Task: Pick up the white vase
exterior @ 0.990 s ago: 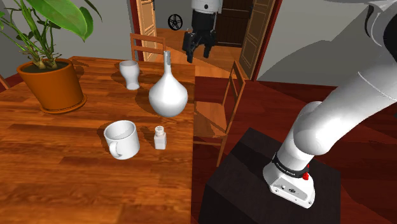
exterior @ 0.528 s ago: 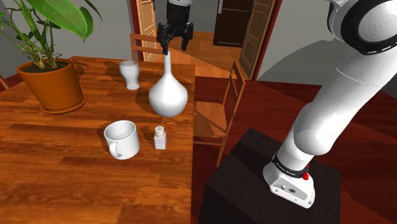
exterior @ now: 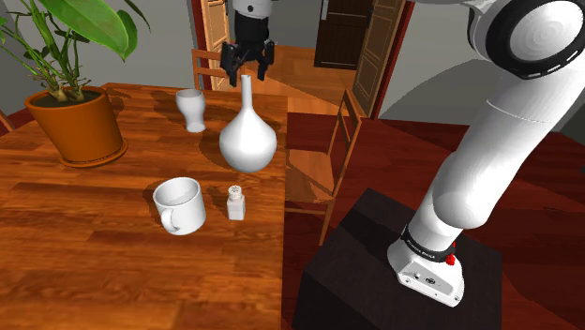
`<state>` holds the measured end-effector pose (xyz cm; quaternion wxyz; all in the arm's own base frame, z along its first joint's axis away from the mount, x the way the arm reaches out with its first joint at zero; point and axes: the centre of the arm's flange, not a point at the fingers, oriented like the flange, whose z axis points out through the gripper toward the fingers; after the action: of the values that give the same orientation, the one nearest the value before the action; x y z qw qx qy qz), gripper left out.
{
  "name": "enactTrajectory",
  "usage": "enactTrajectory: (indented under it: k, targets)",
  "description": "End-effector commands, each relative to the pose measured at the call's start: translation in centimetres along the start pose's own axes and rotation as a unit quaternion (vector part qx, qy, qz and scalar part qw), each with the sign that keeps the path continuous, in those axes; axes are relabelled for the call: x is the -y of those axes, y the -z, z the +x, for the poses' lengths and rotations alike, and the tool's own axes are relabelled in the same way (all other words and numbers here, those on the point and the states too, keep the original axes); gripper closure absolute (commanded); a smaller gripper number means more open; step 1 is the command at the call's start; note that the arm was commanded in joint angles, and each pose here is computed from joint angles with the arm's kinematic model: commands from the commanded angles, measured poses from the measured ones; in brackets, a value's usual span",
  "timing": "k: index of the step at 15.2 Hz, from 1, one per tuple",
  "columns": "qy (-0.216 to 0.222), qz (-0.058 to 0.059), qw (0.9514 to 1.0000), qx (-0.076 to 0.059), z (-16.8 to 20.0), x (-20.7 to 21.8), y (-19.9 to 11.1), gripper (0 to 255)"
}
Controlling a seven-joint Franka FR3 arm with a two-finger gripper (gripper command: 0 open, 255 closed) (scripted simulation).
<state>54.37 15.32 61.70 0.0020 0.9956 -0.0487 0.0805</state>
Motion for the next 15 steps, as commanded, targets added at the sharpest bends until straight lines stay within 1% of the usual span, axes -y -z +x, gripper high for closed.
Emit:
enactTrajectory:
  k: [1, 3, 4, 13, 15]
  targets:
    - [0.0, 0.0, 1.0, 0.0, -0.1, 0.0, -1.0, 0]
    - [0.0, 0.0, 1.0, 0.0, -0.2, 0.0, -1.3, 0]
    - [0.0, 0.0, 1.0, 0.0, -0.2, 0.0, -1.2, 255]
    - [0.0, 0.0, 1.0, 0.0, -0.2, 0.0, -1.3, 255]
    - [0.0, 0.0, 1.0, 0.0, 0.0, 0.0, -0.3, 255]
